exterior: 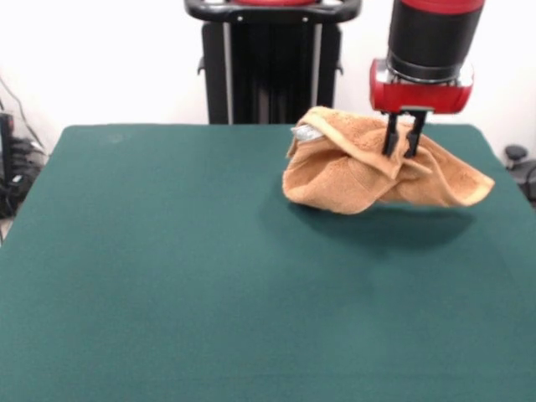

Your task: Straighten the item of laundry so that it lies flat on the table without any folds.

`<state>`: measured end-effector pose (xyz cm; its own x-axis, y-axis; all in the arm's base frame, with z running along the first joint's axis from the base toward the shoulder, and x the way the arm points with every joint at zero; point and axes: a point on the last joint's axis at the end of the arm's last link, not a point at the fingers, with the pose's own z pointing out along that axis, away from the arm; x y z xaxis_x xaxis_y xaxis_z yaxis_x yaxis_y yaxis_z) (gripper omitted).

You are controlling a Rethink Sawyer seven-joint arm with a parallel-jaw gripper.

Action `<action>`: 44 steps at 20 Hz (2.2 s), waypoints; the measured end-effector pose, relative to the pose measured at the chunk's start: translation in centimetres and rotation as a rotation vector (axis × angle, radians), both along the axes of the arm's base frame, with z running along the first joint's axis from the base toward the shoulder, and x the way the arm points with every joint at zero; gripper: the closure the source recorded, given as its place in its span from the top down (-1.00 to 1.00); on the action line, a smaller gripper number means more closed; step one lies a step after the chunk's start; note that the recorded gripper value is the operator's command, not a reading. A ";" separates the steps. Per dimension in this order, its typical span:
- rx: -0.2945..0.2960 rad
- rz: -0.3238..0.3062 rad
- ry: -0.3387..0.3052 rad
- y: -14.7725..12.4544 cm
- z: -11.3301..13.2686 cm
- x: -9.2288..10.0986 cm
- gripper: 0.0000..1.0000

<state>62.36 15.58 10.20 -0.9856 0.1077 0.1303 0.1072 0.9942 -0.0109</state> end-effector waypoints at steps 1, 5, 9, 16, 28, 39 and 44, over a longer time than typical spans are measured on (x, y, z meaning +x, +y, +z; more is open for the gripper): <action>-0.007 0.001 -0.002 -0.1 0.1 -0.1 -1.00; -0.031 0.008 -0.024 -0.1 1.5 -0.1 -1.00; -0.045 0.011 -0.039 -0.1 3.6 0.0 -1.00; -0.032 -0.053 -0.044 -0.7 9.5 -0.1 -1.00; -0.011 -0.186 -0.090 -0.5 14.7 -1.8 -1.00; -0.012 -0.185 -0.079 -0.4 14.4 -2.2 -1.00; -0.013 -0.197 -0.077 -1.1 14.3 -2.1 -1.00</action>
